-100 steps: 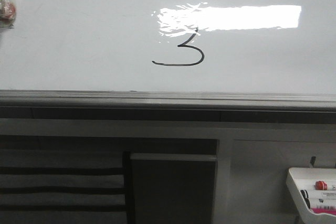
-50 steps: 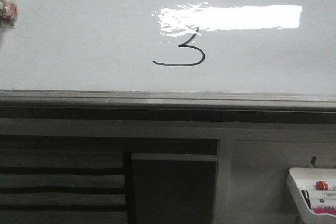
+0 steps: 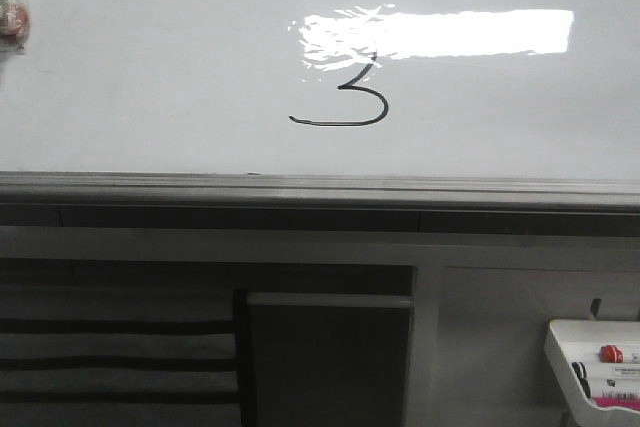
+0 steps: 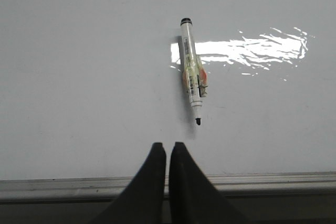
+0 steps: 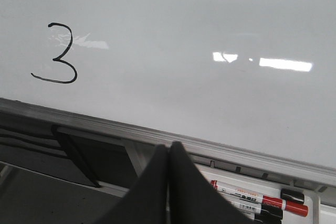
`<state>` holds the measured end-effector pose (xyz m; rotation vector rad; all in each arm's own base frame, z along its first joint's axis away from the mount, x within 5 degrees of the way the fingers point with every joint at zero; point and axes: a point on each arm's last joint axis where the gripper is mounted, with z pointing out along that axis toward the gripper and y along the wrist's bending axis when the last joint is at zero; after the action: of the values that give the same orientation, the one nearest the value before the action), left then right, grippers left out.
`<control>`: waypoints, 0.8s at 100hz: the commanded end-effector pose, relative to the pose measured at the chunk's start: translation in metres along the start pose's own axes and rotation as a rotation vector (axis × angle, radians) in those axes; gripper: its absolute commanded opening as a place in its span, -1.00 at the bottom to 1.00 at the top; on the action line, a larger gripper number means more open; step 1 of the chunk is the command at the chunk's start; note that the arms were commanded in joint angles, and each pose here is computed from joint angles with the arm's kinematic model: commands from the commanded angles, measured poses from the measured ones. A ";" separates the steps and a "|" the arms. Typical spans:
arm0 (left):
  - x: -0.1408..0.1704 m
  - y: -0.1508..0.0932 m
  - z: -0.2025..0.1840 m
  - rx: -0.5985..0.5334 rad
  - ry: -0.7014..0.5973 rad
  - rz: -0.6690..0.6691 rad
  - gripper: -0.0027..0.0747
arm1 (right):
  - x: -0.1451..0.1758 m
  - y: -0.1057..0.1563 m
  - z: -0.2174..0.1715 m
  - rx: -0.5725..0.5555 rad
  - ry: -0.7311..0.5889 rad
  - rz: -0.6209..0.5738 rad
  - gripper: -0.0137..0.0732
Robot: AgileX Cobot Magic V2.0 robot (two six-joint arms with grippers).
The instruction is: Write number 3 on whiteboard
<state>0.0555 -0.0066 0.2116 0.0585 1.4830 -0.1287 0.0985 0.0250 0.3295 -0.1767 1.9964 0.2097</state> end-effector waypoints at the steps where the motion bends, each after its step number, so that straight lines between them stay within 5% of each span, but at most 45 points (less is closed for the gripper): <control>1: -0.008 0.000 -0.003 0.000 -0.105 -0.017 -0.98 | -0.015 0.000 -0.005 0.003 -0.101 -0.002 -0.87; 80: -0.008 0.000 -0.003 -0.006 -0.105 -0.014 -0.98 | -0.014 0.000 -0.005 0.003 -0.094 -0.002 -0.87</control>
<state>0.0555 -0.0062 0.2116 0.0470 1.4833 -0.1274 0.0985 0.0250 0.3293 -0.1769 1.9983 0.2095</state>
